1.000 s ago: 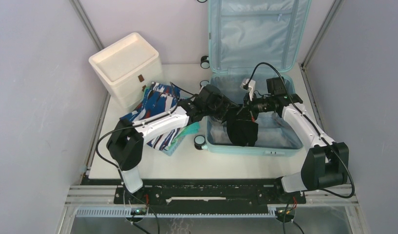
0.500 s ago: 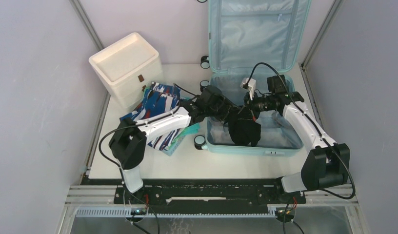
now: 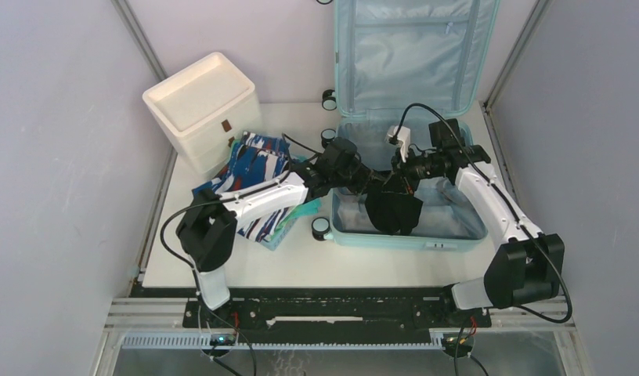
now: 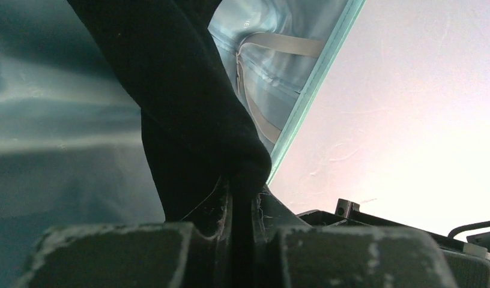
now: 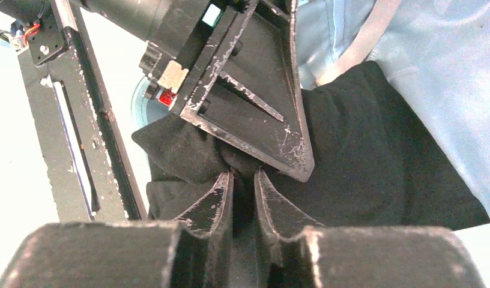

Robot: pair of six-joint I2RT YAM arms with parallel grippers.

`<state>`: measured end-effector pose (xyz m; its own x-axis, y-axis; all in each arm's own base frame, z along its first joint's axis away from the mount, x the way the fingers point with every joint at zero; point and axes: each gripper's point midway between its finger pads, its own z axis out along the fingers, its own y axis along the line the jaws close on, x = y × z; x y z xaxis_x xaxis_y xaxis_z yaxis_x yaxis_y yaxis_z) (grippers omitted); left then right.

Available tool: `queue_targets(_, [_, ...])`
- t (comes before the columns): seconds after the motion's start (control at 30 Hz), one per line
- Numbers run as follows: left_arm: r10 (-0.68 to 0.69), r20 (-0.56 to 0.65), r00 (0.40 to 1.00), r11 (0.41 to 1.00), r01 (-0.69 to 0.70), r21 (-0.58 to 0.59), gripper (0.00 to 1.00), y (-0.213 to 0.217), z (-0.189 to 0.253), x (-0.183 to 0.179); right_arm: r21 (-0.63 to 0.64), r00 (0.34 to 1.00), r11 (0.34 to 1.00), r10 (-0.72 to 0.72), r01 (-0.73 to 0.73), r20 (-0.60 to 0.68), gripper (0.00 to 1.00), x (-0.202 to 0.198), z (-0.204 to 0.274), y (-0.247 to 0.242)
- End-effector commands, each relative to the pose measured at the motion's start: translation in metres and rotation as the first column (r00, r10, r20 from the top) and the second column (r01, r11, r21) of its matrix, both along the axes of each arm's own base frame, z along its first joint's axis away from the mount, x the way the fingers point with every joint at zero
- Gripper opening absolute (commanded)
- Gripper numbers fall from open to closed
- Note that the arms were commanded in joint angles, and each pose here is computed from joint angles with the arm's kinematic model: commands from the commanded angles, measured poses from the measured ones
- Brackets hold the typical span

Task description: Open, take out, and arrange the luggage

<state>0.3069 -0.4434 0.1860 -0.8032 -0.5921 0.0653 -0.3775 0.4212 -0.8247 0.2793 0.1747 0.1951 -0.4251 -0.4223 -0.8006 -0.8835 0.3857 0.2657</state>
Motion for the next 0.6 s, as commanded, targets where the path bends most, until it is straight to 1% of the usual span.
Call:
queue_targets(0.0, [-0.051,0.107,0.993,0.998,0.054,-0.027,0.0,-0.005,0.03,-0.007,0.078,0.991,0.993,0.077,-0.085,0.108,0.26,-0.012,0.042,0.01])
queue_targets(0.2, [-0.074,0.224,0.972,0.995,0.056,0.084,0.0,0.013,0.043,-0.002,0.094,0.993,0.991,0.087,-0.094,0.075,0.51,-0.026,0.048,-0.002])
queue_targets(0.27, [-0.084,0.263,0.961,0.992,0.054,0.118,0.0,0.02,0.048,0.0,0.1,0.994,0.991,0.078,-0.085,0.073,0.58,-0.028,0.052,-0.008])
queue_targets(0.33, [-0.112,0.299,0.948,0.986,0.069,0.15,0.0,0.025,0.055,-0.001,0.107,0.995,0.991,0.072,-0.08,0.071,0.61,-0.03,0.054,-0.011])
queue_targets(0.4, [-0.137,0.351,0.926,0.977,0.068,0.202,0.0,0.032,0.064,0.003,0.117,0.996,0.991,0.062,-0.07,0.066,0.61,-0.03,0.056,-0.015])
queue_targets(0.57, [-0.284,0.461,0.841,0.928,0.12,0.353,0.0,0.049,0.093,-0.002,0.146,0.999,0.989,0.027,-0.033,0.041,0.62,-0.025,0.056,-0.024])
